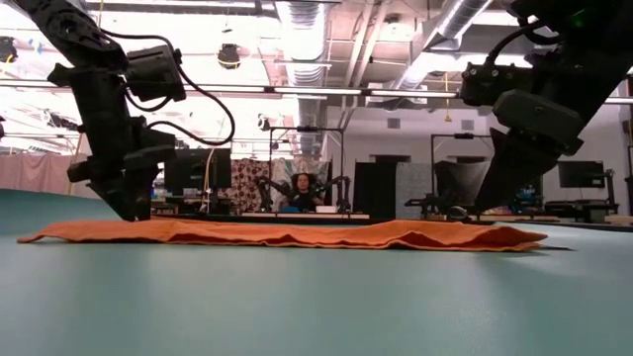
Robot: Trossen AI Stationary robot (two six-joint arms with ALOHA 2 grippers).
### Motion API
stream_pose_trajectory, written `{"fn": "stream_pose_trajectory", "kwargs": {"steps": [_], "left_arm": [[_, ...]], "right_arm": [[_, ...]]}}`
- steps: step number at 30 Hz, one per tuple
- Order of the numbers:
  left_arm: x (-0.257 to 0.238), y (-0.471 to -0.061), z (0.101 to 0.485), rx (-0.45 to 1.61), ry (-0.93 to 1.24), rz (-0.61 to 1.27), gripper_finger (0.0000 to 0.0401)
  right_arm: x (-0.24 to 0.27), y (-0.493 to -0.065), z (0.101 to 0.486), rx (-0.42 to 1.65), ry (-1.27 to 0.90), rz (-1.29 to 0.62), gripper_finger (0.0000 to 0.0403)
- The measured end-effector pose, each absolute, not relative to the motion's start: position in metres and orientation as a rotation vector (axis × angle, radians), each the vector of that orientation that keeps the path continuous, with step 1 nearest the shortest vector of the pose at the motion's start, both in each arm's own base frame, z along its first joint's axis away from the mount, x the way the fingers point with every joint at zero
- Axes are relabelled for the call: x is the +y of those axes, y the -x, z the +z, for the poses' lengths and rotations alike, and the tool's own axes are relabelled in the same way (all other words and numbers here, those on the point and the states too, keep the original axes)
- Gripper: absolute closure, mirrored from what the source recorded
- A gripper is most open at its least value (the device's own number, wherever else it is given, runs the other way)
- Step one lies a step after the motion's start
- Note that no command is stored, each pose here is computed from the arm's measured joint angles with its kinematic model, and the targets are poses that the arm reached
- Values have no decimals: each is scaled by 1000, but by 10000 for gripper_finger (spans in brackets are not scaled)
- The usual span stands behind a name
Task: Roll towel
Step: Fold the orange towel
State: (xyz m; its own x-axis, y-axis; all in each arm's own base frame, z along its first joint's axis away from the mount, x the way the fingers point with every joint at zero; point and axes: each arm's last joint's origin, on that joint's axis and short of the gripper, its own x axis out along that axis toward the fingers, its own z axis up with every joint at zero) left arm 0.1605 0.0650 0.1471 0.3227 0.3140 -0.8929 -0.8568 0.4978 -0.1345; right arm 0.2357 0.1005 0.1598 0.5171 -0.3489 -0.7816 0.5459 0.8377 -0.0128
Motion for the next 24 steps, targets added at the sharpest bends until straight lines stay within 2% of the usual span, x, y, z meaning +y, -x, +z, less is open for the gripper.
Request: {"fn": "stream_pose_trajectory", "kwargs": {"steps": [15, 19, 24], "left_arm": [[74, -167, 139, 948, 738, 832, 246], [73, -166, 143, 927, 757, 813, 287], [73, -166, 144, 921, 744, 805, 369]], "right_arm": [[103, -235, 160, 884, -259, -521, 274], [103, -236, 160, 883, -259, -521, 274], [103, -236, 160, 884, -257, -520, 274]]}}
